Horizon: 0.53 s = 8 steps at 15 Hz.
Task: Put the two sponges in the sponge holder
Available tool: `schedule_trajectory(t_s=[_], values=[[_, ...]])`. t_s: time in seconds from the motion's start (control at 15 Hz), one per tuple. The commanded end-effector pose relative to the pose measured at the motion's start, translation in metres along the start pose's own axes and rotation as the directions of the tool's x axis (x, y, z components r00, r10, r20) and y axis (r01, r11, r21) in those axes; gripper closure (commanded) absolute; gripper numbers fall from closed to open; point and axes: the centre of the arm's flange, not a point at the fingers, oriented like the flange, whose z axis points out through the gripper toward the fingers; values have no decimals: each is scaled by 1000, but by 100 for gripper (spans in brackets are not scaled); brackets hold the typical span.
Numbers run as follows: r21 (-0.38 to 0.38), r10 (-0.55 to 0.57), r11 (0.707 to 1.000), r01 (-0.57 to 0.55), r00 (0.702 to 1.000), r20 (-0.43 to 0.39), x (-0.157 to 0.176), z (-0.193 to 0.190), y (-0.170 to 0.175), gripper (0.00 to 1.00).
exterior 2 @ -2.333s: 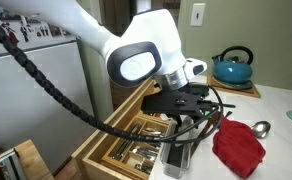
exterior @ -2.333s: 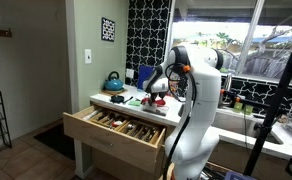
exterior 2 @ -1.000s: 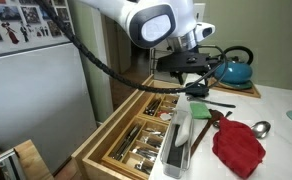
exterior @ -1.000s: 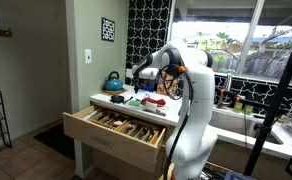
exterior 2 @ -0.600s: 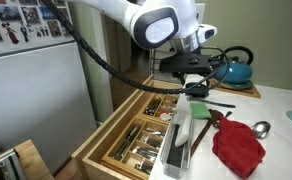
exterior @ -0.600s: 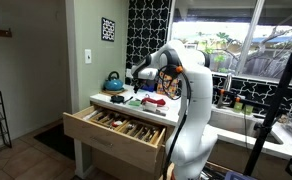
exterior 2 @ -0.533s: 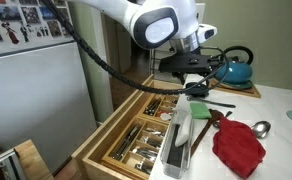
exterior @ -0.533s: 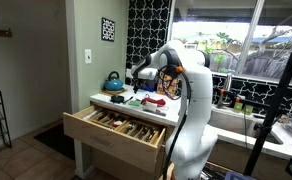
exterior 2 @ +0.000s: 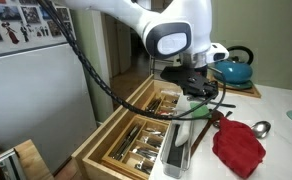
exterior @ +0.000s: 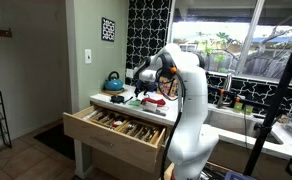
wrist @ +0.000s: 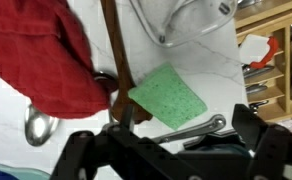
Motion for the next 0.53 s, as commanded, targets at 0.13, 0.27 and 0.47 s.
schedule_trajectory(t_s=[0.13,0.27,0.47], values=[[96,158,982,-160,987,23,3,44,41,0],[153,205,967,-202,979,-1,4,55,46,0],[210,253,947,-243,967,-23,7,70,48,0]])
